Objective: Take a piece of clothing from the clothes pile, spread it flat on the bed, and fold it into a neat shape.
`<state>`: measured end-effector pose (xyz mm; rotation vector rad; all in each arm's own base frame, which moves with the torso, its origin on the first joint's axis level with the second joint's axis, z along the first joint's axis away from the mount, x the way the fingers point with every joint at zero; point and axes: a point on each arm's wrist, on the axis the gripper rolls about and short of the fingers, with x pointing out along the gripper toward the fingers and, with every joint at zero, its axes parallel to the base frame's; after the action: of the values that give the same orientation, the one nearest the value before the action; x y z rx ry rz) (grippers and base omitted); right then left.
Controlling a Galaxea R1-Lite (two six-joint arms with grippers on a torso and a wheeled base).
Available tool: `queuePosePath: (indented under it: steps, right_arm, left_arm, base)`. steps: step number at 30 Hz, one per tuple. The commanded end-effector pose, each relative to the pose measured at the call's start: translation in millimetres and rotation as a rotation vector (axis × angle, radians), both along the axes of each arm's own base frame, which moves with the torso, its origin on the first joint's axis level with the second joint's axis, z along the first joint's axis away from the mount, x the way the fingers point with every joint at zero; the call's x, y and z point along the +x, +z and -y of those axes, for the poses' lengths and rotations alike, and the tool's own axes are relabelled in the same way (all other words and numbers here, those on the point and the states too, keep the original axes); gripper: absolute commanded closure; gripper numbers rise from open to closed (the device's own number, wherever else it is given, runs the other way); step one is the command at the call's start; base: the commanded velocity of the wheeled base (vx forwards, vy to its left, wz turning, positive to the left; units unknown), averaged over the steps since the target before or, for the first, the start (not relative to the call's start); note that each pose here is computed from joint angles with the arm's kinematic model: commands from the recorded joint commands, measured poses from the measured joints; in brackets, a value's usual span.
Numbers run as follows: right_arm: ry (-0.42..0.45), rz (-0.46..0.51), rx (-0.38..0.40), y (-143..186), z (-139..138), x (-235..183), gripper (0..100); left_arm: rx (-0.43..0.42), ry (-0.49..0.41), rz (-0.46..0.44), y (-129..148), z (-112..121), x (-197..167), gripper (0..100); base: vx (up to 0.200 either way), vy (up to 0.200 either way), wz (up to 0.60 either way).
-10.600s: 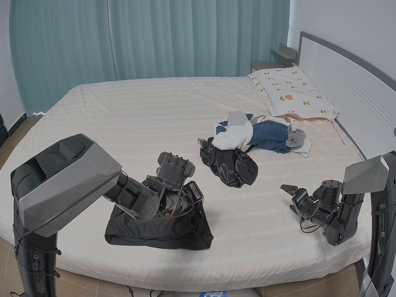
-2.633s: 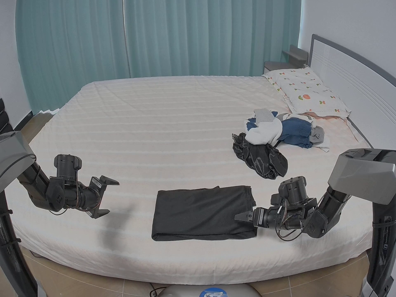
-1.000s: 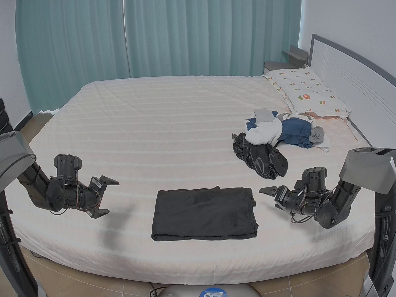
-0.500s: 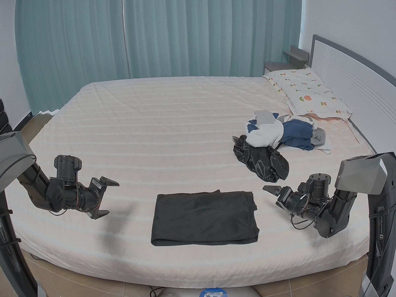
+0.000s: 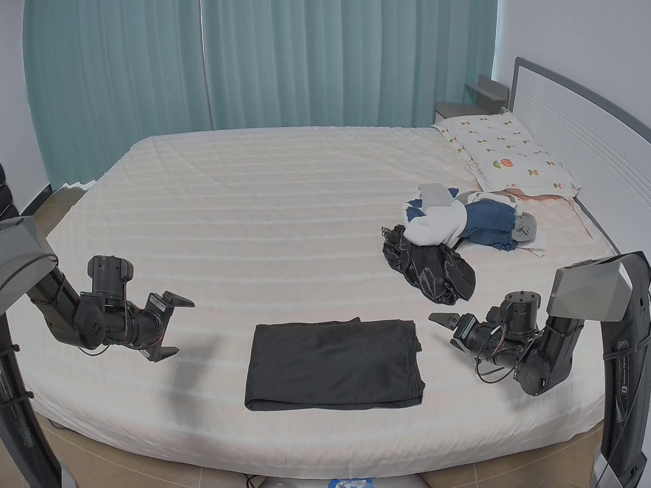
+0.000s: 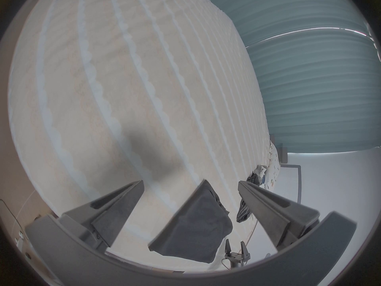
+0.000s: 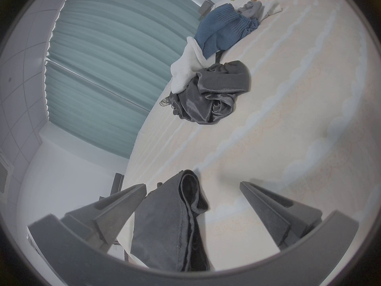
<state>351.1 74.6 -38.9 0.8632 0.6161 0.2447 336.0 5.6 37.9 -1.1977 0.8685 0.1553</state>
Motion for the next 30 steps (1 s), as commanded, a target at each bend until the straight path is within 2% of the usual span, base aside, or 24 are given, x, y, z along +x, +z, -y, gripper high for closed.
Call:
queuePosePath:
  steps: [1,11,13,19,24,30]
  right_arm:
    - [-0.001,-0.002,0.0,-1,1,0,0]
    - [-0.001,-0.002,-0.001,-1,0,-1,0]
    - [-0.001,-0.002,-0.001,-1,0,-1,0]
    - [0.0,-0.002,-0.002,-1,0,-1,0]
    - [0.0,0.016,0.002,-4,1,-2,0]
    - [0.002,0.034,0.004,-7,1,-5,0]
  left_arm:
    - [0.0,-0.008,-0.005,0,3,-2,0]
    - [0.013,-0.051,0.0,0,12,-6,0]
    - [0.027,-0.072,0.007,0,13,-6,0]
    - [0.156,-0.251,0.02,-14,25,-15,0]
    - [0.289,-0.438,0.069,-32,40,-22,0]
    - [0.396,-0.509,0.153,-46,41,-17,0]
  base:
    - [0.0,-0.2,0.0]
    - [0.0,-0.2,0.0]
    - [0.0,0.0,0.0]
    - [0.0,0.0,0.0]
    - [0.0,0.0,0.0]
    - [0.0,0.0,0.0]
